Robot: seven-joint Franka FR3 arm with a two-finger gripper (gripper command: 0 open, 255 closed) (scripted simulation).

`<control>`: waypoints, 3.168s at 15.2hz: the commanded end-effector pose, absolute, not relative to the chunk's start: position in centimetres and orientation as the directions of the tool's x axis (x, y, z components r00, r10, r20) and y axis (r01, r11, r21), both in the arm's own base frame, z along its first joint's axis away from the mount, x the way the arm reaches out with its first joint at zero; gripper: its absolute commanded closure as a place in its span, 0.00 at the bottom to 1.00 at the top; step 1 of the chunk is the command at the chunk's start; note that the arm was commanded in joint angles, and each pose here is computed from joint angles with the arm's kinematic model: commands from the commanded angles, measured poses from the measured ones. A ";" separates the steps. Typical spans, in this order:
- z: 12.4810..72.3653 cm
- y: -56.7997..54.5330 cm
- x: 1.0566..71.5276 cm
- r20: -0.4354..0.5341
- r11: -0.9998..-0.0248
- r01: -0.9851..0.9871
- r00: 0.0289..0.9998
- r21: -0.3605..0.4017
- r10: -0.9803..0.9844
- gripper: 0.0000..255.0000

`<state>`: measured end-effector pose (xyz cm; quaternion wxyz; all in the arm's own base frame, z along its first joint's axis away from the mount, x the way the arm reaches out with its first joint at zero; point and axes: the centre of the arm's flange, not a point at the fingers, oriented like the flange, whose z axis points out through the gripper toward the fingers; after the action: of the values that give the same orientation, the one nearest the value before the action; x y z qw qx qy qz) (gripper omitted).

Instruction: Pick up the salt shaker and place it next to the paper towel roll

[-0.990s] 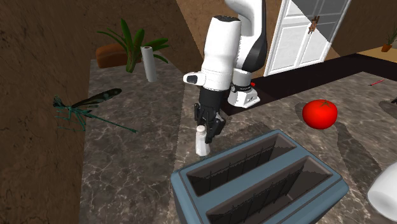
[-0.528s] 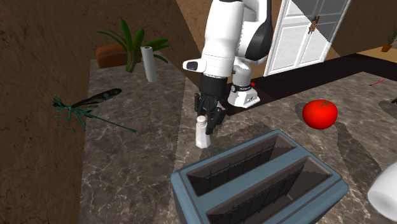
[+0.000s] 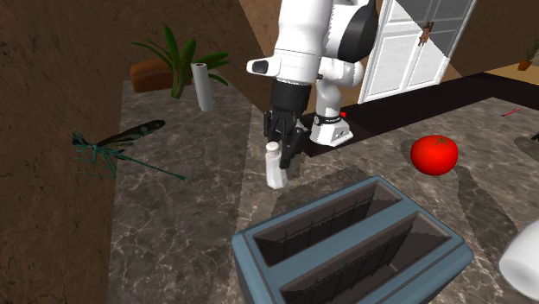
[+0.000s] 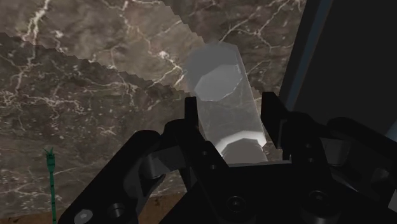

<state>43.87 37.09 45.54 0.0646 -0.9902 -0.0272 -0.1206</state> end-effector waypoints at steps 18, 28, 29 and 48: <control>55.6 37.1 43.9 0.242 -0.990 0.069 0.969 -0.121 0.038 1.00; 60.9 37.1 43.9 0.242 -0.990 0.069 0.969 -0.121 0.038 1.00; 61.4 37.1 43.9 0.242 -0.990 0.069 0.969 -0.121 0.038 1.00; 63.0 16.0 42.5 0.242 -0.990 0.069 0.969 -0.121 0.038 1.00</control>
<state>42.63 17.68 62.85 0.0642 -0.9903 -0.0266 -0.1205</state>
